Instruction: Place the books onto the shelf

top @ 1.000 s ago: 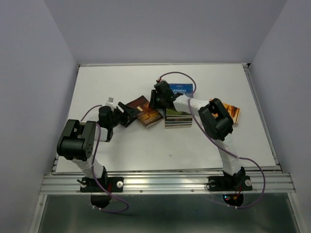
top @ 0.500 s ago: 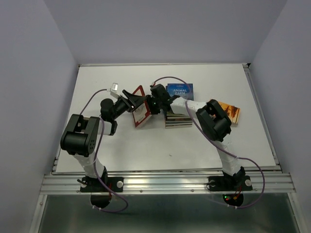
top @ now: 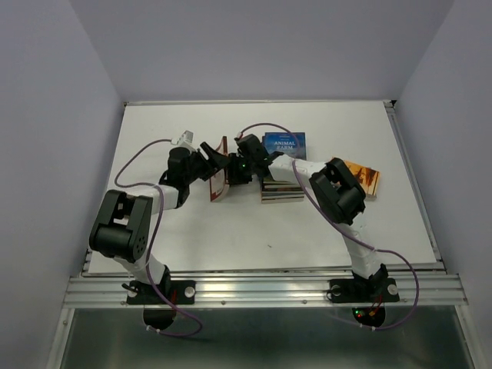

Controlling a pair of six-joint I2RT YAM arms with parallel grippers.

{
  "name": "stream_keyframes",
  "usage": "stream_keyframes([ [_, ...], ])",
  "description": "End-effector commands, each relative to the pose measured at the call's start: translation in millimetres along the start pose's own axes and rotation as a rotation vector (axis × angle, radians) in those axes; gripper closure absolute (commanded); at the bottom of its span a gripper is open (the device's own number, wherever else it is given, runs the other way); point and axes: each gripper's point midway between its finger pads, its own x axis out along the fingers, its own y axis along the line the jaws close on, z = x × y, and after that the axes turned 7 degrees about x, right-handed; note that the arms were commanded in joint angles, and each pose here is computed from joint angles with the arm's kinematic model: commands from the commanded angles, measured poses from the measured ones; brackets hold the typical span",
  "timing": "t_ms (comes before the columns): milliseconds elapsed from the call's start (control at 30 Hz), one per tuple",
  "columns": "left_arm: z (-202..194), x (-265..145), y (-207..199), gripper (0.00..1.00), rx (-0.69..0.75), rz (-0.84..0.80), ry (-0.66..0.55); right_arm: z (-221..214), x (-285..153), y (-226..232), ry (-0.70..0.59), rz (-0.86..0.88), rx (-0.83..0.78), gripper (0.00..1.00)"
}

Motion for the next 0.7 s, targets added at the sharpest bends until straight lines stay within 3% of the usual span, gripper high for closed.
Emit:
stream_keyframes([
  [0,-14.4,1.9,-1.1,0.26,0.135,0.110,0.103,-61.5,11.2,-1.2,0.190,0.013,-0.052,0.62],
  [167,-30.3,5.7,6.3,0.27,0.183,0.153,0.174,-58.5,9.3,9.6,0.190,0.058,-0.070,0.62],
  [267,-35.6,9.5,18.9,0.40,0.169,0.205,0.197,-59.8,5.7,19.8,0.200,0.105,-0.059,0.62],
  [467,-44.7,5.3,18.1,0.44,0.161,0.196,0.208,-65.1,-1.5,39.8,0.275,0.209,-0.008,0.65],
  [567,-45.7,3.3,18.2,0.65,0.155,0.197,0.208,-62.3,-12.6,54.8,0.271,0.266,-0.009,0.65],
  [600,-46.7,3.1,18.3,0.83,0.156,0.197,0.210,-60.6,-14.7,56.2,0.262,0.266,-0.013,0.65],
  [667,-46.2,2.1,18.1,1.00,0.153,0.202,0.211,-58.6,-18.0,57.4,0.250,0.264,-0.019,0.65],
])
